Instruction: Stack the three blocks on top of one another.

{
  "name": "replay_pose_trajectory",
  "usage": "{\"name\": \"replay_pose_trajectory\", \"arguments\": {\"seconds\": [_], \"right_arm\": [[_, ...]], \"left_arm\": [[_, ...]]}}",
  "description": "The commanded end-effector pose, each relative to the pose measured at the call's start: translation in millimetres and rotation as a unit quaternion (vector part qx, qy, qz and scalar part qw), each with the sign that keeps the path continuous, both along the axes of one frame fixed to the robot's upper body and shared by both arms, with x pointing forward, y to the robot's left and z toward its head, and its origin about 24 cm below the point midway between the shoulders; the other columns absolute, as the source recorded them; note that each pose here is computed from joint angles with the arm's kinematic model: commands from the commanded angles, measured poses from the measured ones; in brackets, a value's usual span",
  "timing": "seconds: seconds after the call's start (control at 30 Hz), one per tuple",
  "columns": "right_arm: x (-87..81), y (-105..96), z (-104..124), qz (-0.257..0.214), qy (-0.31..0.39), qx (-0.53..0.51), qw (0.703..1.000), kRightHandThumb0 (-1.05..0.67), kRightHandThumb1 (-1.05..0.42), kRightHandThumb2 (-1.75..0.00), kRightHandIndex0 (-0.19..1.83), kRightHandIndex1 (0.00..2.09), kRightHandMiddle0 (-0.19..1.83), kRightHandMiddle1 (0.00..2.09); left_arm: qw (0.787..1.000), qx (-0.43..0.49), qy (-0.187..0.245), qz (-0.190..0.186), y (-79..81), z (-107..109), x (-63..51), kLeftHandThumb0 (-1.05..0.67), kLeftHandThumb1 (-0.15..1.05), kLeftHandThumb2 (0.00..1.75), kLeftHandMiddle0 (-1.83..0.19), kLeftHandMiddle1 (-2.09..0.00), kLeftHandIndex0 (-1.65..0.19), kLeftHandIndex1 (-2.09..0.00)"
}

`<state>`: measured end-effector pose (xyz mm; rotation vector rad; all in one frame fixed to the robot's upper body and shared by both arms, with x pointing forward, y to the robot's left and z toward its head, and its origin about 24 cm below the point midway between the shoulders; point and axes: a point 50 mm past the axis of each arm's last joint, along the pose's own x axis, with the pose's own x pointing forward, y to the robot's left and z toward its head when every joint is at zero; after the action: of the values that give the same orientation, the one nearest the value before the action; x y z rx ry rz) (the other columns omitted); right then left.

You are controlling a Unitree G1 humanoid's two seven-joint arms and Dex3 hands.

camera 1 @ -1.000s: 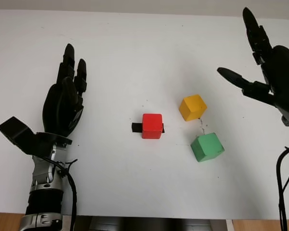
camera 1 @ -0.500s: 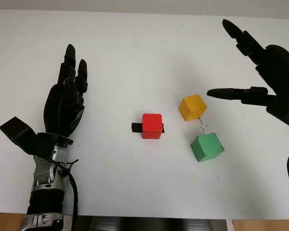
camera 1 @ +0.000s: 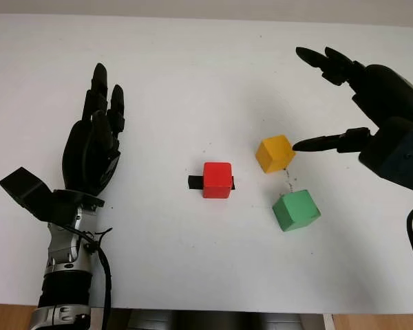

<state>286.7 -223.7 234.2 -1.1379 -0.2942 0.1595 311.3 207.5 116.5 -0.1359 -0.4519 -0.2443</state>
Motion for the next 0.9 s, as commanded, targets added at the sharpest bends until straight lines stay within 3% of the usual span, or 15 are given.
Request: {"name": "replay_pose_trajectory", "arguments": {"seconds": [0.0, 0.37, 0.87], "right_arm": [[2.6, 3.1, 4.3, 0.009, -0.009, -0.03, 0.999, -0.52, -0.71, -0.05, 0.01, 0.07, 0.3, 0.11], [19.3, 10.1, -5.4, 0.039, 0.004, -0.088, 0.995, -0.54, -0.71, -0.06, 0.03, 0.07, 0.35, 0.14], [17.3, 11.5, -18.2, 0.046, 0.048, -0.158, 0.985, -0.59, -0.75, -0.06, 0.07, 0.08, 0.39, 0.16]], "left_arm": [[1.0, 0.007, -0.007, 0.003, 1.3, 0.6, -3.3, -0.86, 1.05, 0.62, 0.19, 0.0, 0.19, 0.0], [1.0, 0.009, -0.006, 0.002, 2.0, 0.4, -3.5, -0.86, 1.05, 0.62, 0.19, 0.0, 0.19, 0.0], [1.0, 0.012, -0.009, 0.007, 1.9, -0.3, -4.0, -0.85, 1.05, 0.62, 0.19, 0.0, 0.19, 0.0]]}}
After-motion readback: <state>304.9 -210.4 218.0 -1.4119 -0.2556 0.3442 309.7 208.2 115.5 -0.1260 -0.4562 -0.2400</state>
